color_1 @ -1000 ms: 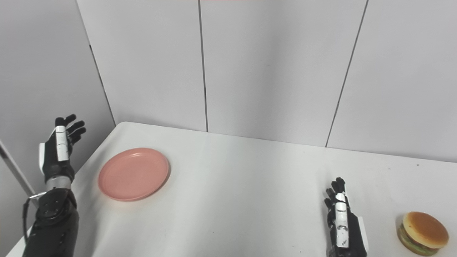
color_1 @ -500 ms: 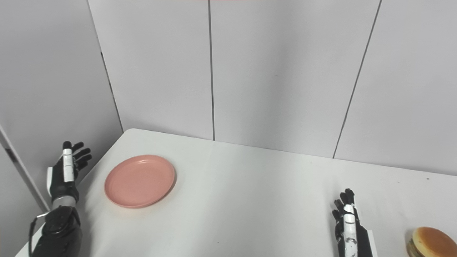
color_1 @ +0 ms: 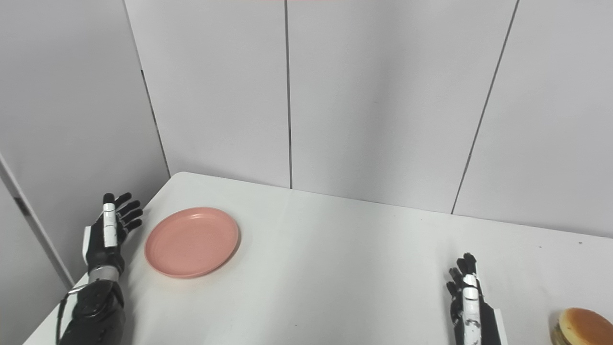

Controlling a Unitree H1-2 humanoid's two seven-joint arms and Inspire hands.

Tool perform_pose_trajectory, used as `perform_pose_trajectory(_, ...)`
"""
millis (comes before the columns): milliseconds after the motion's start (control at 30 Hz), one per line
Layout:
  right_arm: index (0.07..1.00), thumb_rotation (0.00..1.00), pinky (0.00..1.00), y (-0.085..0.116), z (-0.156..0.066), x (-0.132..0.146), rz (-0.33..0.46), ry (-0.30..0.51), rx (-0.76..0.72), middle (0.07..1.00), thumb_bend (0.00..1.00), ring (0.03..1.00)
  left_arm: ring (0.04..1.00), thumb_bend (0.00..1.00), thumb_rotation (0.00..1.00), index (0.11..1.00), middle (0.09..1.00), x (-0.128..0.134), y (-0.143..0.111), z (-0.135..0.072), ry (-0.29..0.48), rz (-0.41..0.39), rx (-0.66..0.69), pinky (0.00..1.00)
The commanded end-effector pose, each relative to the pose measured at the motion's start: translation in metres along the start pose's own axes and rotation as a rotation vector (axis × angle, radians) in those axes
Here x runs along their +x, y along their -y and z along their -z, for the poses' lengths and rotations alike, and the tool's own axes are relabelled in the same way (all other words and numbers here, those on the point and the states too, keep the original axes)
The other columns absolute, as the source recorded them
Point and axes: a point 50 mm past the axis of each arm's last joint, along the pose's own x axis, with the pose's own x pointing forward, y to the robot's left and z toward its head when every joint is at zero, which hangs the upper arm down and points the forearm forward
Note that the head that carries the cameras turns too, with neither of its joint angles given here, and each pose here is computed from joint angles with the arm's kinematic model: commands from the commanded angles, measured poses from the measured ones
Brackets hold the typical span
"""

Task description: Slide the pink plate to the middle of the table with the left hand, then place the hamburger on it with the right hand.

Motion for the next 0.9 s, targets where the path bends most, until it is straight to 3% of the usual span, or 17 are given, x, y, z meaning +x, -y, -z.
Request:
perform_pose_trajectory(0,1.000,0.97,1.00,-0.005,-0.017,0.006,-0.021,0.060,0.001,1.000,0.48,1.000,0.750,0.88,1.00,0.751,0.748,-0.004,0.028,0.001,-0.004,0.095,-0.022,0.77)
perform_pose_trajectory(500,1.000,1.00,1.00,-0.007,-0.020,0.006,-0.021,0.062,-0.009,1.000,0.47,1.000,0.787,0.88,1.00,0.767,0.764,-0.029,0.090,0.013,-0.116,0.218,-0.034,0.90)
perform_pose_trajectory(600,1.000,0.99,1.00,-0.008,-0.019,0.006,-0.023,0.071,-0.008,1.000,0.47,1.000,0.793,0.87,1.00,0.763,0.763,-0.034,0.098,0.013,-0.119,0.234,-0.037,0.87)
perform_pose_trajectory(733,1.000,0.99,1.00,-0.008,-0.019,0.007,-0.025,0.064,-0.010,1.000,0.50,1.000,0.776,0.87,1.00,0.754,0.761,-0.041,0.111,0.014,-0.107,0.267,-0.075,0.76)
perform_pose_trajectory(867,1.000,1.00,1.00,-0.009,-0.016,0.008,-0.024,0.064,-0.020,1.000,0.49,1.000,0.768,0.86,1.00,0.754,0.757,-0.052,0.127,0.015,-0.098,0.312,-0.127,0.73)
